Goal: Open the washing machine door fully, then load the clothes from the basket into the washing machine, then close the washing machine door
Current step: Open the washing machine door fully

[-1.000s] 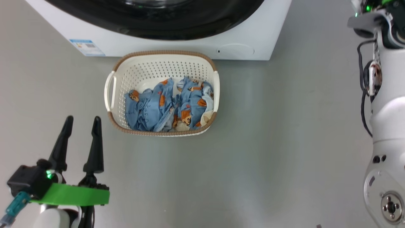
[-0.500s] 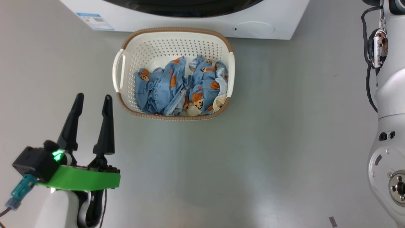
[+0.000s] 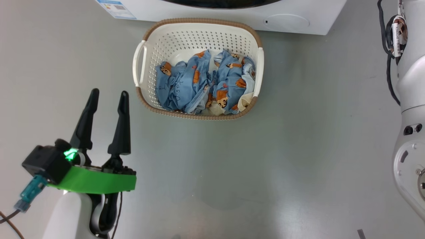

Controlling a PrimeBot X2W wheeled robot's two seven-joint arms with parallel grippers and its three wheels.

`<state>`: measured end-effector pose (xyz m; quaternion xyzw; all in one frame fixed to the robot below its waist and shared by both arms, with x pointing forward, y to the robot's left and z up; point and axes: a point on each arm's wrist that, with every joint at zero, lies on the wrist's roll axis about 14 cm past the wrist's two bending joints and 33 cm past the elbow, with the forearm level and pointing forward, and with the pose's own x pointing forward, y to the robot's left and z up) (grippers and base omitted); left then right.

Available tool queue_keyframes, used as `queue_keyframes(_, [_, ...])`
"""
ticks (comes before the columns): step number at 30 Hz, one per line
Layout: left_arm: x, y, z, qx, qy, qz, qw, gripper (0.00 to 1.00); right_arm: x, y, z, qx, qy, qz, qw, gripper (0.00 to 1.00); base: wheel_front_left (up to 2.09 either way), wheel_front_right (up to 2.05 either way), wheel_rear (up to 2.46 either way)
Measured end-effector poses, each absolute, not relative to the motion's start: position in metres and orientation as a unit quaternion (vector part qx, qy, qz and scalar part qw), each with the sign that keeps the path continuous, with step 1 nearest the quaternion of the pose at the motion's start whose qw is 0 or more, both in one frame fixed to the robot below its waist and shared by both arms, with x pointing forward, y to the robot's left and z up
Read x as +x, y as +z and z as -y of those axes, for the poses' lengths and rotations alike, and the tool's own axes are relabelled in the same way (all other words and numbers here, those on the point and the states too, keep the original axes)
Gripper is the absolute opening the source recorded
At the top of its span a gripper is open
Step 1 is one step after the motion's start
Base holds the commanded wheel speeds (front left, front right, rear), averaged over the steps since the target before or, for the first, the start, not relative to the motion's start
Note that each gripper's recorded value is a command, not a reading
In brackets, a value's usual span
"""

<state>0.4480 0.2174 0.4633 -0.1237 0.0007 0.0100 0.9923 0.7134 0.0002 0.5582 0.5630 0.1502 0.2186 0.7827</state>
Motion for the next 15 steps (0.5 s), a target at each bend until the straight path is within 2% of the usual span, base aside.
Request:
queue_keyframes(9, [0.444, 0.471, -0.219, -0.126, 0.013, 0.007, 0.992, 1.0, 0.718, 0.558, -0.006, 0.553, 0.211, -0.153, 0.792, 0.0, 0.0, 0.0, 0.0])
queue_keyframes(15, [0.444, 0.47, -0.221, -0.125, 0.017, 0.006, 0.992, 1.0, 0.715, 0.556, -0.016, 0.534, 0.236, -0.181, 0.791, 0.0, 0.0, 0.0, 0.0])
